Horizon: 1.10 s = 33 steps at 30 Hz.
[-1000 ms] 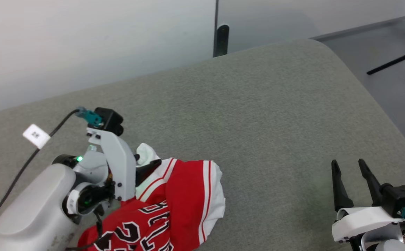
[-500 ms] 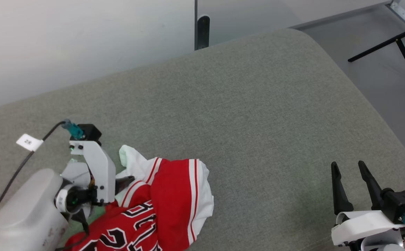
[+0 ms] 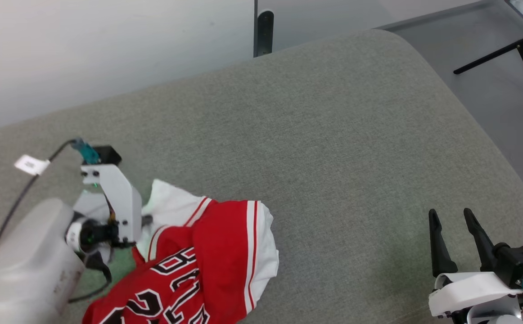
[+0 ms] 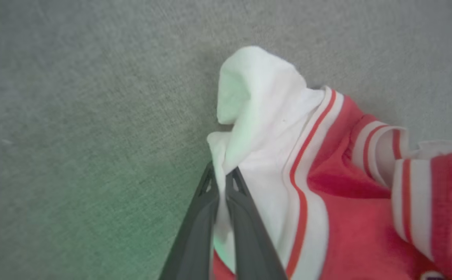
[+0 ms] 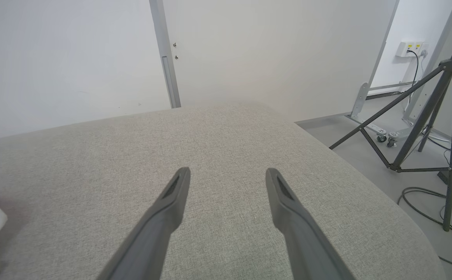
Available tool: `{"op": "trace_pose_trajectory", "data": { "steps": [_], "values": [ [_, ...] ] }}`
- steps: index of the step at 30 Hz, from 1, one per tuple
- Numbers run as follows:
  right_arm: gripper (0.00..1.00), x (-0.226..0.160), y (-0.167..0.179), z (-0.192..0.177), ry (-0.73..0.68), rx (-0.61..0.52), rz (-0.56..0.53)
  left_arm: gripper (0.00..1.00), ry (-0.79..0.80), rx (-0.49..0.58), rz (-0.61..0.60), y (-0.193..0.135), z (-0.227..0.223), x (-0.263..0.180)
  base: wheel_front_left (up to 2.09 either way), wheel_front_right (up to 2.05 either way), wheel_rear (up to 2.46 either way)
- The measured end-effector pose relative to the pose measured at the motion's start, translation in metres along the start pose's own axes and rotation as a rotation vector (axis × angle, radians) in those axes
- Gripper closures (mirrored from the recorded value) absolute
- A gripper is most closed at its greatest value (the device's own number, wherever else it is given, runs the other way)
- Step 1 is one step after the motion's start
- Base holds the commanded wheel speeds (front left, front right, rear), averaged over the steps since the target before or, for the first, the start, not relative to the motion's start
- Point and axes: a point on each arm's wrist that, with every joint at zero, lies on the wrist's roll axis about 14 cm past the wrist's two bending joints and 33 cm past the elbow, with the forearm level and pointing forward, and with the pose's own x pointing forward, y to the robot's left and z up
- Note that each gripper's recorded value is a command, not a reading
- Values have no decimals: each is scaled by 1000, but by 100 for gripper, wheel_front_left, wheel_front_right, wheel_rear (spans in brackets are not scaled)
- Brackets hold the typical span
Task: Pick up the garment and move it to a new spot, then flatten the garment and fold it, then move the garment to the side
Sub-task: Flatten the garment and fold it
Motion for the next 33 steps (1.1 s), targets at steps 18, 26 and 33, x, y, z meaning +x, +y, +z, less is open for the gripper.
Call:
{"op": "trace_pose_trajectory", "data": {
  "steps": [18, 26, 33],
  "values": [
    [0, 11, 25, 4, -14, 1, 77, 100, -232, -155, 324, 99, 20, -101, 0, 0, 0],
    [0, 19, 45, 7, -16, 6, 136, 100, -152, -338, 476, 147, -47, -129, 0, 0, 0],
    [0, 23, 56, 7, -10, 4, 167, 100, -82, -433, 513, 157, -97, -132, 0, 0, 0]
  ]
}}
